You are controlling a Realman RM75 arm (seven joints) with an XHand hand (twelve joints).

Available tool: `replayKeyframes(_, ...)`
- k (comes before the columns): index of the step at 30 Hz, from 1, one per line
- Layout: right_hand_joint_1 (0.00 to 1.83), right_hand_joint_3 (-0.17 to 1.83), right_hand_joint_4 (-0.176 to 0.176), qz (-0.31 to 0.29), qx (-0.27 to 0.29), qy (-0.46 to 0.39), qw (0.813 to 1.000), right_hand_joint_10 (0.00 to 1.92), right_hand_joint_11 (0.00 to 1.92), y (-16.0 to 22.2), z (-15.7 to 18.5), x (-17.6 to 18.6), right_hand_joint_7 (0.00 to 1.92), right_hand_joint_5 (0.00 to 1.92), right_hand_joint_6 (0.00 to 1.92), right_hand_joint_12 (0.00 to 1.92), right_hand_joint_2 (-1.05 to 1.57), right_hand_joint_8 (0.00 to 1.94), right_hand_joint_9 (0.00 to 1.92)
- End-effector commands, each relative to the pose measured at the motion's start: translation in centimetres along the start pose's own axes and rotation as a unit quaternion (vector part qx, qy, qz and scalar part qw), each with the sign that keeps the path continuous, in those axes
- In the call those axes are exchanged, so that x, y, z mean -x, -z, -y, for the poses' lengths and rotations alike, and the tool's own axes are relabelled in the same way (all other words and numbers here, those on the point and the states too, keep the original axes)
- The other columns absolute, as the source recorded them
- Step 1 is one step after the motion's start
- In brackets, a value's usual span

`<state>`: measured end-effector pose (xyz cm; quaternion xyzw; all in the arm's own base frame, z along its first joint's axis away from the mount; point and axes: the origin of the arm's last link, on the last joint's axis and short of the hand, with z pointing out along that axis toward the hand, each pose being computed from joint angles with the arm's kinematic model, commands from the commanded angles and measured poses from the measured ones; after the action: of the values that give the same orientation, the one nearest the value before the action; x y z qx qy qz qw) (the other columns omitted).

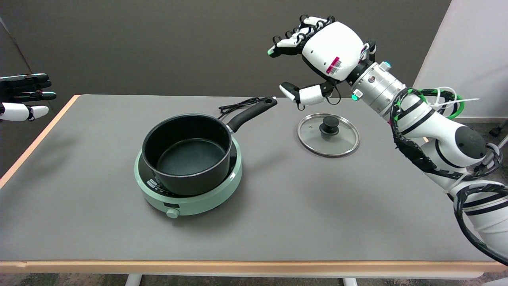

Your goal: Pick up the pot.

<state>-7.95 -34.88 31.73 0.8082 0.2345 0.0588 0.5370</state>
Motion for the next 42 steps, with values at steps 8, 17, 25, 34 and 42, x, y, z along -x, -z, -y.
replayKeyframes(8,1.04,0.50,0.176,-0.003,-0.001,0.003,1.000,0.14,0.14,0.0,0.1,-0.2,0.14,0.14,0.14,0.14,-0.44,0.14,0.14)
replayKeyframes(17,1.05,0.50,0.176,-0.002,0.000,0.004,1.000,0.16,0.16,0.1,0.0,-0.2,0.16,0.16,0.16,0.16,-0.44,0.16,0.16)
replayKeyframes(25,1.05,0.50,0.170,0.000,0.004,0.002,1.000,0.16,0.16,0.0,-0.3,0.0,0.16,0.16,0.16,0.16,-0.45,0.16,0.16)
replayKeyframes(34,1.02,0.60,0.176,-0.002,0.005,0.001,1.000,0.02,0.02,-0.5,-0.6,0.0,0.02,0.02,0.02,0.02,-0.49,0.02,0.02)
replayKeyframes(42,0.99,1.02,0.176,0.000,0.010,0.000,1.000,0.10,0.10,-0.6,-0.9,0.2,0.10,0.10,0.10,0.10,-0.61,0.10,0.10)
